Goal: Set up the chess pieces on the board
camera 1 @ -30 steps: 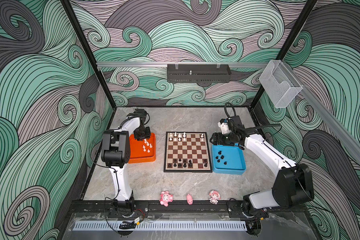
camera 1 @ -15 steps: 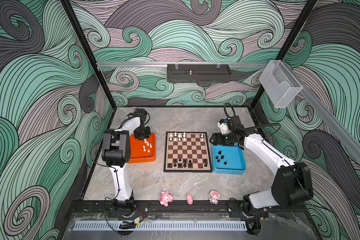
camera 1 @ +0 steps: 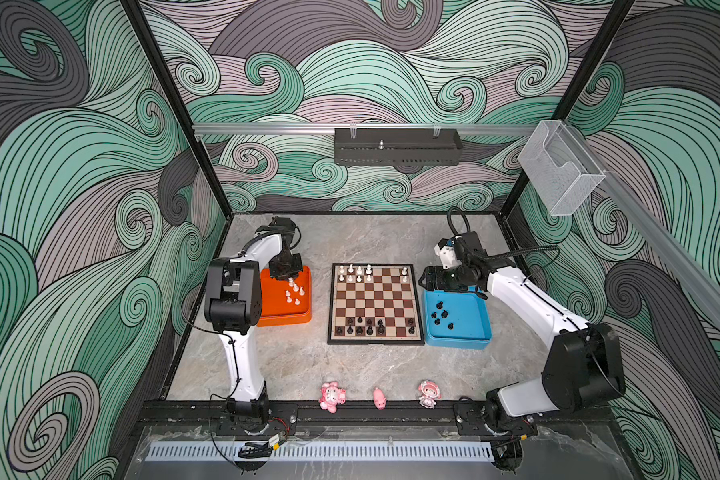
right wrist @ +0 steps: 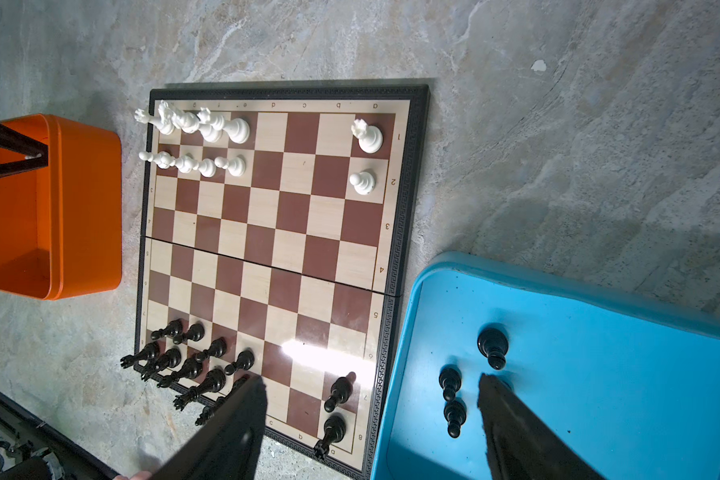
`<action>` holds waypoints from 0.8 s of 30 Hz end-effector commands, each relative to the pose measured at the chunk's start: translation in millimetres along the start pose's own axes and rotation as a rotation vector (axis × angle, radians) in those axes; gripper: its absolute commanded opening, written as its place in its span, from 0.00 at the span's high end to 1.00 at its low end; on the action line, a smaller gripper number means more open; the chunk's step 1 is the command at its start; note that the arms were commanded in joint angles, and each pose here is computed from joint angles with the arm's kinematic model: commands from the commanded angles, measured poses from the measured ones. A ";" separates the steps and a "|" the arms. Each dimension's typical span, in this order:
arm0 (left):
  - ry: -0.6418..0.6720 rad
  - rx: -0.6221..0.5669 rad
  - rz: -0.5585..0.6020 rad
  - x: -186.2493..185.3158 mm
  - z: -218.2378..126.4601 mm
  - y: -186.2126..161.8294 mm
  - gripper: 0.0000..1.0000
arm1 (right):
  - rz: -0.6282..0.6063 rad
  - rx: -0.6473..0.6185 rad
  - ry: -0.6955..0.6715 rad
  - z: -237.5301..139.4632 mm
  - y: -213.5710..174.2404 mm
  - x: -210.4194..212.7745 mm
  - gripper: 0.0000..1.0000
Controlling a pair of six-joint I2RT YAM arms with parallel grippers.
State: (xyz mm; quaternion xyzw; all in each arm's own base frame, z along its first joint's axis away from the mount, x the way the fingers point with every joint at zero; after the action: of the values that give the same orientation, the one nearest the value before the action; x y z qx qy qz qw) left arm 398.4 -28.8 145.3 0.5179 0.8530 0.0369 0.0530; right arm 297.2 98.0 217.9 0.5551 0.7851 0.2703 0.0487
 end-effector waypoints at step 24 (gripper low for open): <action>0.071 -0.001 0.029 -1.4 -3.1 3.9 0.66 | -0.005 -0.001 0.016 2.7 2.4 -1.6 0.20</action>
State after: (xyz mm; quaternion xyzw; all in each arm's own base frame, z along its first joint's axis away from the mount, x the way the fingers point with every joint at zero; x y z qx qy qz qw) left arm 398.6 -25.6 145.6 0.5233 0.8501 0.0511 0.0292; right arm 297.5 98.3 216.8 0.5551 0.7853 0.2705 0.0452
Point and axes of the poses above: each gripper's point midway between its finger pads, its own z axis out along the fingers, its own x axis along the line the jaws close on, y = z × x, the point moved 10 cm from there along -z, back along the fingers, and after that the axes turned 13 degrees about -z, right-handed, at the moved point
